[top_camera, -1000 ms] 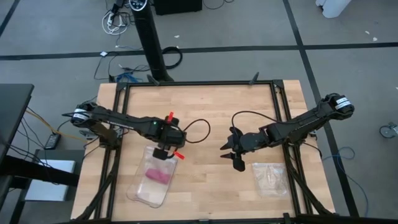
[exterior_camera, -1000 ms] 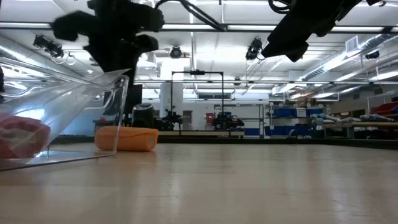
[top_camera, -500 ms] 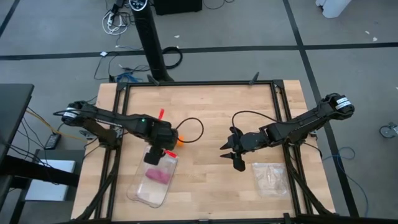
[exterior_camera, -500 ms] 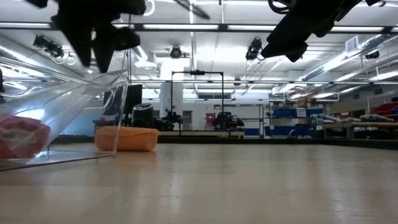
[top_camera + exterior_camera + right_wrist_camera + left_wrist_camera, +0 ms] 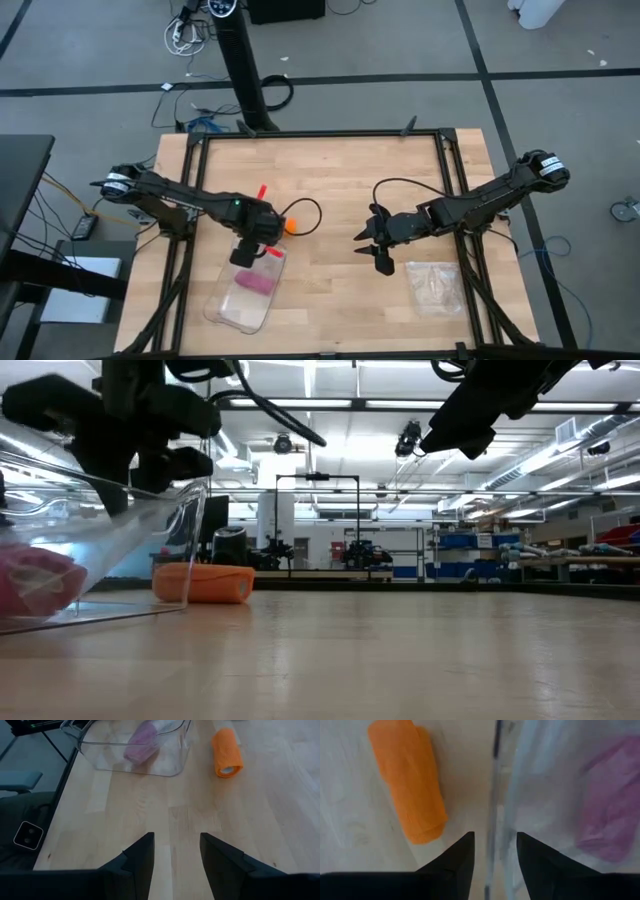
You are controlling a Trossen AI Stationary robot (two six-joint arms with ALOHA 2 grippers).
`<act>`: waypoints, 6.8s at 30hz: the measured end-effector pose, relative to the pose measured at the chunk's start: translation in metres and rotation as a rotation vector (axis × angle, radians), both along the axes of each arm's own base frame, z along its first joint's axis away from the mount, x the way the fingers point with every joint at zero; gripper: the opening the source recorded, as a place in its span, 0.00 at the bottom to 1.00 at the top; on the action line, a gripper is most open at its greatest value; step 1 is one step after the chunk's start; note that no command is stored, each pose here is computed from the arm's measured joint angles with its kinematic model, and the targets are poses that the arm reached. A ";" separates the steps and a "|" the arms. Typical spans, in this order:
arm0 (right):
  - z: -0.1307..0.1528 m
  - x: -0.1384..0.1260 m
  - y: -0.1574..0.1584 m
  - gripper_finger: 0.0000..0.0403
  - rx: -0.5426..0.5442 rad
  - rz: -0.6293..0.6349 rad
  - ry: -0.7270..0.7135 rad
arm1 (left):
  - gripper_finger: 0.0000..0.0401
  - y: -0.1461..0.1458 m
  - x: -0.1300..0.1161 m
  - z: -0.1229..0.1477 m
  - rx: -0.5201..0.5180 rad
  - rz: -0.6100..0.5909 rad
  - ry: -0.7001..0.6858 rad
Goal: Roll bandage
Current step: Move the transparent bin to the top of the table, then open the transparent zip bag
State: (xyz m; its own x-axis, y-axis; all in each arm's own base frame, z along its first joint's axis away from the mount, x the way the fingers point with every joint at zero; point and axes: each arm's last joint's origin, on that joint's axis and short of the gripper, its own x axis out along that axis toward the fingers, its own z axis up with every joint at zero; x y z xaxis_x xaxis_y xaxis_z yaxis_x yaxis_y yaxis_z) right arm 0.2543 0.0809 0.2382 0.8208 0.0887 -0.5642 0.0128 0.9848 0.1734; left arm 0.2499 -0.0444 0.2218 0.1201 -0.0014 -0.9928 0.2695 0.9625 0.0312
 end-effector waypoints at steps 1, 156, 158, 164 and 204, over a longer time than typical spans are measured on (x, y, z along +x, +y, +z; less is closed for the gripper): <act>0.000 0.000 0.000 0.40 0.000 0.000 -0.001 | 0.35 0.001 -0.001 -0.002 0.013 0.001 0.006; -0.014 0.005 -0.173 0.38 -0.326 -0.503 0.118 | 0.39 0.024 -0.004 -0.015 -0.135 -0.037 -0.479; -0.013 0.009 -0.156 0.38 -0.335 -0.461 0.112 | 0.39 0.012 -0.010 -0.023 -0.029 -0.059 -0.450; -0.012 0.019 -0.116 0.37 -0.353 -0.422 0.064 | 0.39 -0.009 -0.029 -0.045 0.322 -0.082 -0.443; -0.067 -0.065 0.063 0.32 0.335 -0.326 0.973 | 0.27 -0.002 -0.016 -0.052 -0.222 0.079 -0.577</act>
State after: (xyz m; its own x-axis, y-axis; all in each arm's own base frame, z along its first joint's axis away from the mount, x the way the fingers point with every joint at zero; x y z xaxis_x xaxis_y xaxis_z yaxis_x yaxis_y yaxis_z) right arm 0.1889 0.1443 0.1711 0.0456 0.2186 -0.9747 0.5435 0.8133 0.2078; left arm 0.2335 -0.0467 0.1697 0.6454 -0.1694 -0.7448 0.1964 0.9791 -0.0524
